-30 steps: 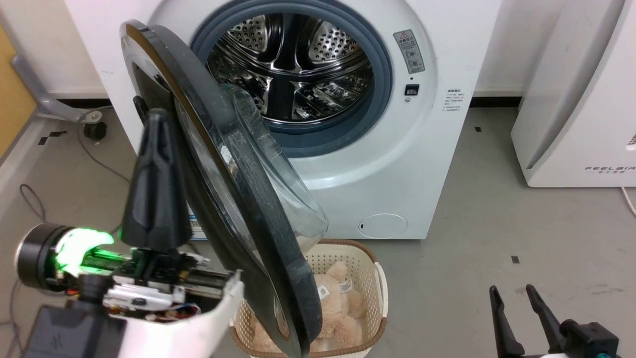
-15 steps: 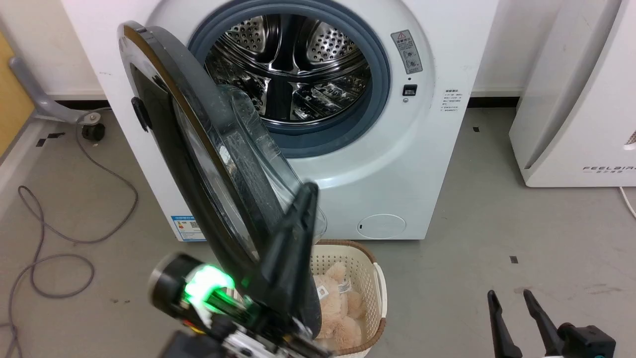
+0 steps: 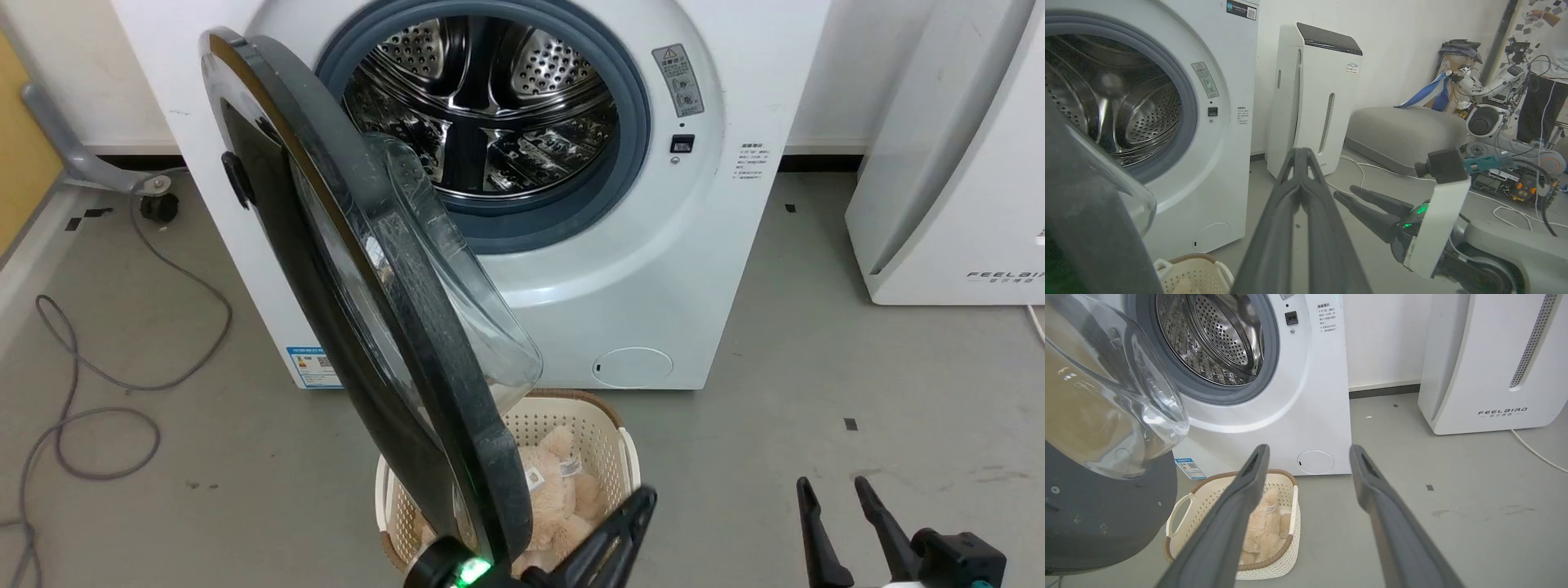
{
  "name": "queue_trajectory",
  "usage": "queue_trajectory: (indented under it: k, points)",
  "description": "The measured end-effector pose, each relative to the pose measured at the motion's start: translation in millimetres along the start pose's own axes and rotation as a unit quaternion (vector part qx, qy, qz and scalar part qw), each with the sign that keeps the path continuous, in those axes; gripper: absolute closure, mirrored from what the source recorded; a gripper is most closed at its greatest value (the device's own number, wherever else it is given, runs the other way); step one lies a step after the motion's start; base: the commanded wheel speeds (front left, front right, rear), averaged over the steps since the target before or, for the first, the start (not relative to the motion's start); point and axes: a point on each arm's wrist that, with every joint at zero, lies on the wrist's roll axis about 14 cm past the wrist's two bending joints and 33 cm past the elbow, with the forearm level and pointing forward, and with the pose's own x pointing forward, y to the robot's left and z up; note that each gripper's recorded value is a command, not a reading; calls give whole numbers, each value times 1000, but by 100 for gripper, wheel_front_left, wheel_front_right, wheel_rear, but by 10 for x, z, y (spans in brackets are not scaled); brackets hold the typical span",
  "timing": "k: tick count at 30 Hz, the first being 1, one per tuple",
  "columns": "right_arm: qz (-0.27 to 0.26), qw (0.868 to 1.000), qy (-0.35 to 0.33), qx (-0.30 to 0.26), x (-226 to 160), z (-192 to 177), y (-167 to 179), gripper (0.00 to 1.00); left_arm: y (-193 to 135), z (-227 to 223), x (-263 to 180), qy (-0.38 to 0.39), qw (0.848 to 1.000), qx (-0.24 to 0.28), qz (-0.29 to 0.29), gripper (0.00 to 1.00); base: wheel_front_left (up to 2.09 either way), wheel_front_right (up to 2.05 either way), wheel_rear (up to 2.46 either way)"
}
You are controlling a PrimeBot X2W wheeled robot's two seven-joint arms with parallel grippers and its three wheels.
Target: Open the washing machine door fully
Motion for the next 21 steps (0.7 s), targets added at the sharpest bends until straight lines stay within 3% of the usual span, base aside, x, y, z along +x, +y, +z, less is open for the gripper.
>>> queue_trajectory:
  k: [9,21]
  points:
    - [-4,1000,10,5,-13,-66,-20,0,192,-573,-65,97,995,3,22,100,0,0,0]
    - [-9,1000,19,10,14,-118,-49,0,539,-529,154,79,993,42,78,100,0,0,0]
